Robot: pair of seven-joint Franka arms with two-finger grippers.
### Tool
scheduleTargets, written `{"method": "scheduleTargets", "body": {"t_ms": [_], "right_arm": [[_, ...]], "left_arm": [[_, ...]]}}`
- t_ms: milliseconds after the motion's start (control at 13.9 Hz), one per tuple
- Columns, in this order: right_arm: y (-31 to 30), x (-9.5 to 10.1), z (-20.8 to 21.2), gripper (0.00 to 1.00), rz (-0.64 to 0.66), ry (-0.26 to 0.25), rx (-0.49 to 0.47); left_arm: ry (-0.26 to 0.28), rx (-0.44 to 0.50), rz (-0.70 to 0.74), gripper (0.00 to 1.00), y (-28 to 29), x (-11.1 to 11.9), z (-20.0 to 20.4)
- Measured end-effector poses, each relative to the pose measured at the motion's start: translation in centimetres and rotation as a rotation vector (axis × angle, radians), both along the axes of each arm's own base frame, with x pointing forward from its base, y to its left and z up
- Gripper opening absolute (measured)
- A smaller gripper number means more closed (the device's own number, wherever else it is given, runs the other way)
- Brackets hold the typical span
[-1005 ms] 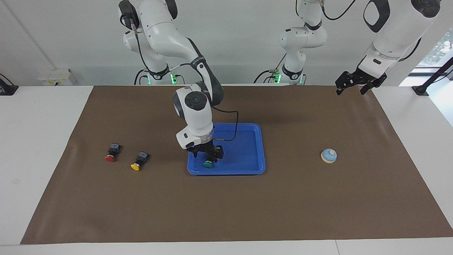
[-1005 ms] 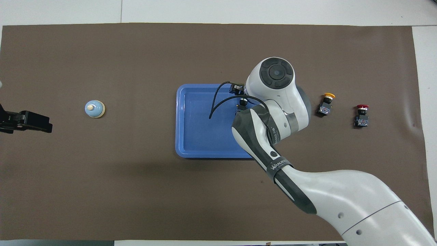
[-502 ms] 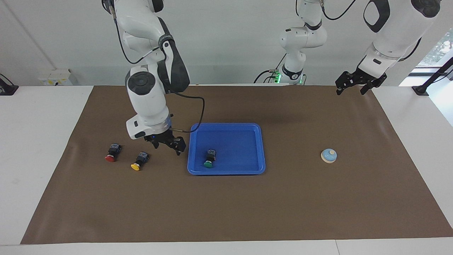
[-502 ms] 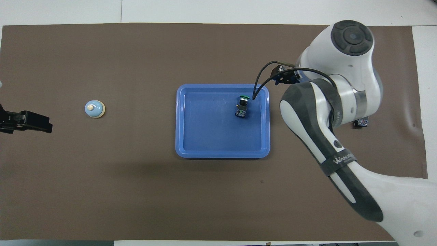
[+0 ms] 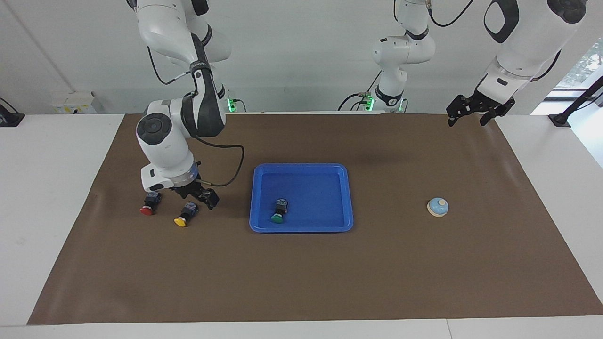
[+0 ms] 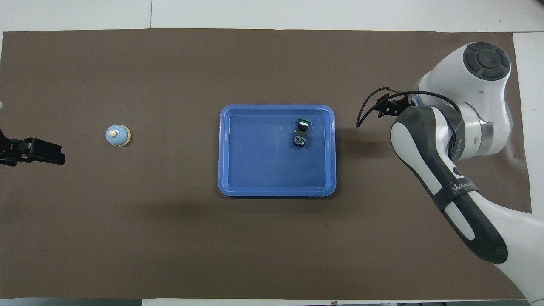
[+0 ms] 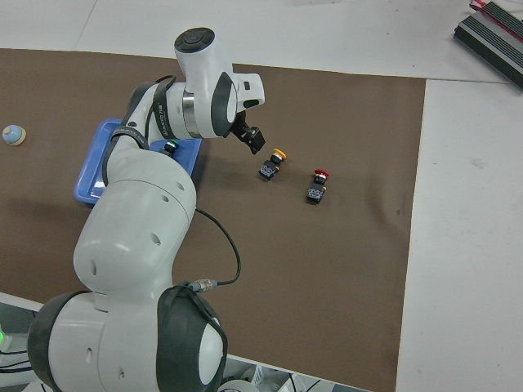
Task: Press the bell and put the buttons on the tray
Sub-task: 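Move the right gripper back to the yellow-capped button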
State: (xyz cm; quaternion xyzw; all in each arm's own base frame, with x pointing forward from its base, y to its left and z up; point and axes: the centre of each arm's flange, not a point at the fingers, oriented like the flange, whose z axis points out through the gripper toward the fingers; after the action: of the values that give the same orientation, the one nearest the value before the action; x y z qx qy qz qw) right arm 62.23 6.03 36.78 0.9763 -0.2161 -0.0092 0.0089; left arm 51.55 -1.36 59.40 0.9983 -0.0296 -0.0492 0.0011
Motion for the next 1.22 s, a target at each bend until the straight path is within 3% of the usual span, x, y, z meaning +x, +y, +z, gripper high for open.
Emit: {"method": "scheduleTargets", "body": {"t_ms": [502, 933, 1077, 1220], "right_arm": [[-3.2, -2.3, -5.6, 1.0, 0.011, -0.046, 0.0], [-4.3, -2.0, -7.8, 1.0, 0.018, -0.07, -0.002], [-4.3, -1.9, -8.0, 0.95, 0.018, -0.074, -0.002], [-4.3, -1.9, -8.1, 0.79, 0.018, -0.073, -0.002]], "left_arm": [[0.0, 0.0, 0.0, 1.0, 0.0, 0.0, 0.0], [0.0, 0.0, 0.0, 1.0, 0.0, 0.0, 0.0], [0.0, 0.0, 0.0, 1.0, 0.0, 0.0, 0.0], [0.0, 0.0, 0.0, 1.0, 0.0, 0.0, 0.0]]}}
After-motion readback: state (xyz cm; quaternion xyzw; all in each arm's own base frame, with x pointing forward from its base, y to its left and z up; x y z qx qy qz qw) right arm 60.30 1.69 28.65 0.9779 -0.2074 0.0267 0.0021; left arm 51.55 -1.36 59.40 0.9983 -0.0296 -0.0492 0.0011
